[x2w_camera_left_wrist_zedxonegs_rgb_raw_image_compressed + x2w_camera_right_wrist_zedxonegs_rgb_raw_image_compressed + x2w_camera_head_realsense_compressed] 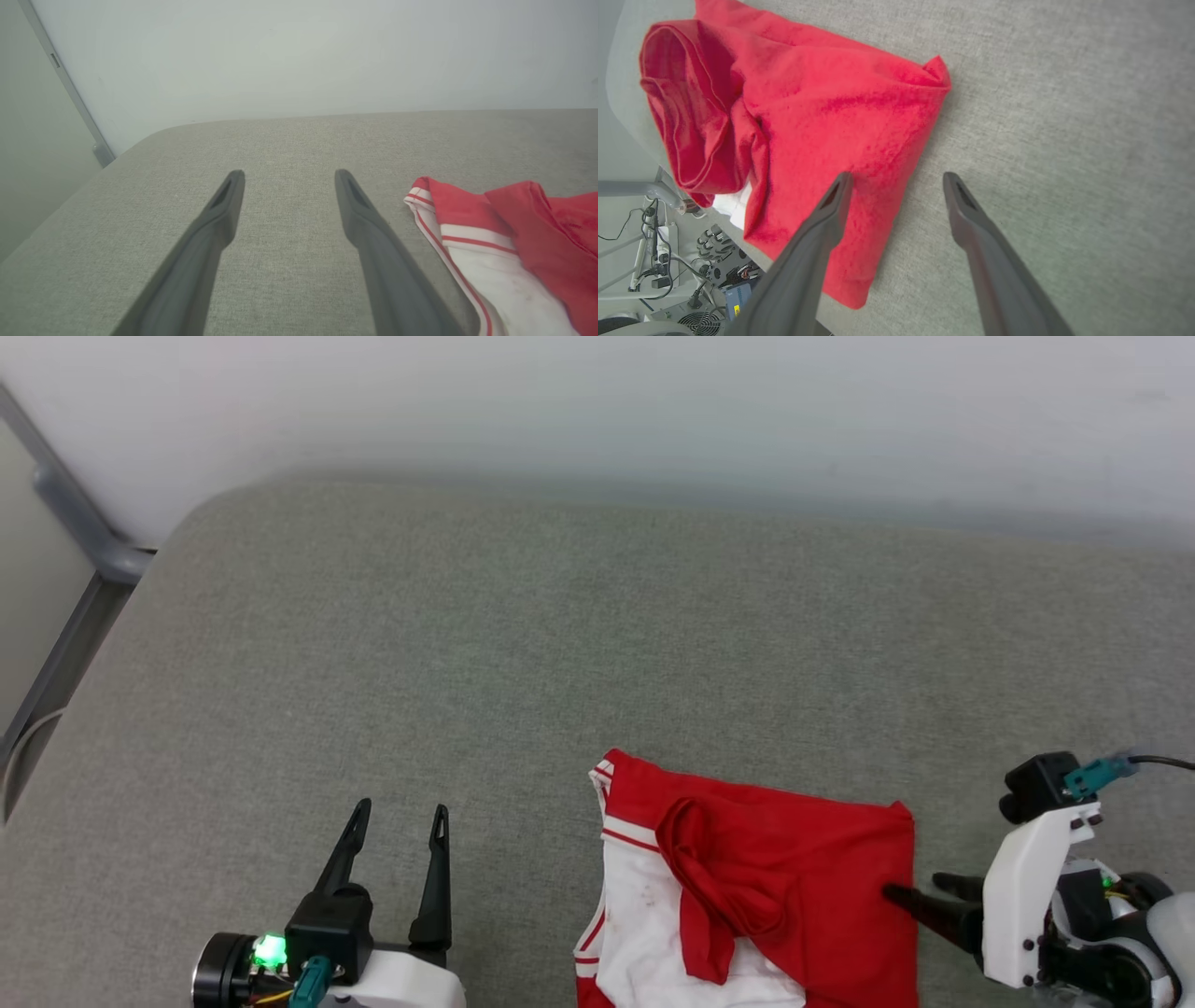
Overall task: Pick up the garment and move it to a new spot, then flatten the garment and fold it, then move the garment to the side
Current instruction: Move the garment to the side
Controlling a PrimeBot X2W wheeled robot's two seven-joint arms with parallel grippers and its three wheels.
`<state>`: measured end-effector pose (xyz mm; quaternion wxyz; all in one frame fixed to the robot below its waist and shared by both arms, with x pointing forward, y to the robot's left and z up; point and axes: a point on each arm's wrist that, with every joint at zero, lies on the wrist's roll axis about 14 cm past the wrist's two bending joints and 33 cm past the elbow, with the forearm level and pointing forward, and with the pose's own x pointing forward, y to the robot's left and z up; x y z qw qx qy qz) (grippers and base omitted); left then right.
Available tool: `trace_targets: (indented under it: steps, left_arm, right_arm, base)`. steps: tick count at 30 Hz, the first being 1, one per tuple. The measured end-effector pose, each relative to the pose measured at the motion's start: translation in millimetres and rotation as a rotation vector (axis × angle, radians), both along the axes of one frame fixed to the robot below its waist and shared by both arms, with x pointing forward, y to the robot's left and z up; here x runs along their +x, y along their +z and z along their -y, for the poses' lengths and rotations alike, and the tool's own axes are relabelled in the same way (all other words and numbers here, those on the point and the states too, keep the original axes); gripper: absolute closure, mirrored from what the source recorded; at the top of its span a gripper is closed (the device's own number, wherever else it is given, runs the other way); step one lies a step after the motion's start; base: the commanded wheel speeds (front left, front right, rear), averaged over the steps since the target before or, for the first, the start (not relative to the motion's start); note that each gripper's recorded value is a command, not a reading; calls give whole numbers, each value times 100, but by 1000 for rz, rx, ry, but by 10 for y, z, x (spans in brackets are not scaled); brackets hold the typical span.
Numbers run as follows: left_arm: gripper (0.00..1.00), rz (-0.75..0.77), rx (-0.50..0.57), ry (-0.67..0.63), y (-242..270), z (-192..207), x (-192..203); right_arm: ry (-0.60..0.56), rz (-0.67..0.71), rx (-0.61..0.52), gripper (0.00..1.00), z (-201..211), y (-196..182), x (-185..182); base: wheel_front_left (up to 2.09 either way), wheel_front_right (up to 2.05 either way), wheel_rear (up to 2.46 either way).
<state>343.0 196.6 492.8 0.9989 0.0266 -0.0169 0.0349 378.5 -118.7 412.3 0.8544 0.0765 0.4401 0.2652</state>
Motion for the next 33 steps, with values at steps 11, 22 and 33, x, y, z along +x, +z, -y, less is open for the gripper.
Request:
trace_targets:
  steps: [11, 22, 33]
  left_arm:
    - [0, -29, 5, 21, -80, -73, 69]
    - [0, -22, 4, 27, -60, -90, 84]
    - [0, -3, -16, -33, -21, 106, 152]
  right_arm:
    - [71, -130, 16, 0, -357, -459, -109]
    - [78, -8, 35, 100, -425, -357, 12]
    - [113, 325, -69, 100, -93, 310, 324]
  base:
    - [0, 0, 0]
    - [0, 0, 0]
    - [0, 0, 0]
